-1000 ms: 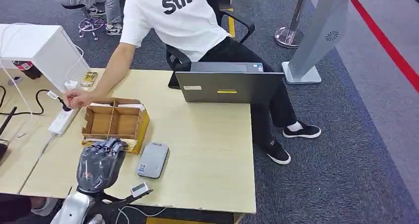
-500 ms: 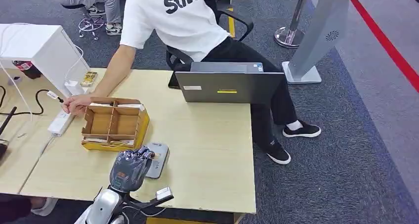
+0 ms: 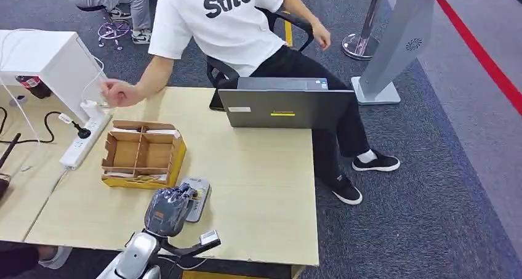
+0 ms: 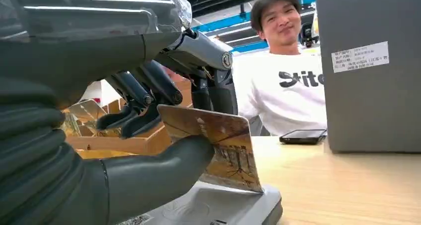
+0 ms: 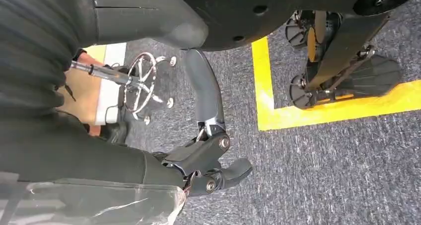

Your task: Pass the card to the sensor for recognition and then transmit it.

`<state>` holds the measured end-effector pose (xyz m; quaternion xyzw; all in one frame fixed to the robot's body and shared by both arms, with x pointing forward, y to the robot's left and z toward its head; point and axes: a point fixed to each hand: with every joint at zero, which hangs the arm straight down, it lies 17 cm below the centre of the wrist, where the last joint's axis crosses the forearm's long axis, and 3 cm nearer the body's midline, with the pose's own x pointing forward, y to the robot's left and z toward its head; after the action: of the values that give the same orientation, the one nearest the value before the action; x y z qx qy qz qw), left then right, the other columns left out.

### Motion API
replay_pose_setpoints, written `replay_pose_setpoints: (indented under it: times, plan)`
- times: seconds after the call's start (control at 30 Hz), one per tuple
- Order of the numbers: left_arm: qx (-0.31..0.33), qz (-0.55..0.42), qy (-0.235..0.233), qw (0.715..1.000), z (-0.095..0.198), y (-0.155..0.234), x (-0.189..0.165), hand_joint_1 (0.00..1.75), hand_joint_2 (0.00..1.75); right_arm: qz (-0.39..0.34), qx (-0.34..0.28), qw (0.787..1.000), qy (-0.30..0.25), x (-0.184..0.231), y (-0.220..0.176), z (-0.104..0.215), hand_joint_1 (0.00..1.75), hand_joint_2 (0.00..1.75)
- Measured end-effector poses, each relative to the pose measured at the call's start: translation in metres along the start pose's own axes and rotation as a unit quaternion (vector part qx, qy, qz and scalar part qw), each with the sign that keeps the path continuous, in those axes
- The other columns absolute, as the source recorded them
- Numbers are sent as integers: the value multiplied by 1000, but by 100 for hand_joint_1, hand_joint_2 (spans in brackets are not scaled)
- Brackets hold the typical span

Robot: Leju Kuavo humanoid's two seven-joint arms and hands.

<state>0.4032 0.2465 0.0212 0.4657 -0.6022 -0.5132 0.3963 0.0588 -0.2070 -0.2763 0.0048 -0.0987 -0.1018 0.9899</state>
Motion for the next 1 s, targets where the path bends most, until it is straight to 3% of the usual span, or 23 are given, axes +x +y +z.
replay_pose_setpoints:
  times: [0.2, 0.33, 0.5, 0.7, 0.77, 0.8, 0.87, 0.9, 0.93, 0.97, 1.0]
  plan:
    - [18, 24, 16, 999, -11, 9, -7, 175, 175, 2, -2, 1000, 0, 0, -2, 0, 0, 175]
    - [65, 72, 36, 995, -31, 41, -22, 175, 175, -2, -4, 1000, -2, 1, -3, 0, 0, 175]
    - [130, 73, 54, 987, -60, 101, -67, 175, 175, -4, -4, 1000, -10, 4, -3, 0, 0, 175]
    - [168, 39, 83, 982, -67, 149, -133, 175, 175, -6, -4, 1000, -10, 5, -3, 0, 0, 175]
    - [177, 27, 92, 979, -66, 162, -152, 14, 175, -7, -4, 1000, -9, 5, -3, -1, 0, 175]
    - [182, 24, 97, 978, -65, 168, -159, 96, 175, -7, -4, 1000, -9, 5, -3, -1, 0, 175]
    - [192, 16, 106, 975, -62, 179, -173, 96, 175, -8, -3, 1000, -9, 5, -3, 0, 0, 175]
    - [196, 14, 110, 974, -61, 183, -178, 113, 175, -8, -3, 1000, -9, 5, -2, 0, 0, 175]
    - [201, 16, 114, 973, -60, 187, -182, 75, 175, -8, -3, 1000, -10, 5, -2, -1, 0, 175]
    - [204, 16, 116, 972, -59, 191, -184, 21, 175, -9, -3, 1000, -10, 6, -2, -1, 0, 175]
    - [207, 16, 119, 971, -59, 194, -187, 0, 175, -9, -2, 1000, -11, 7, -2, -1, 0, 175]
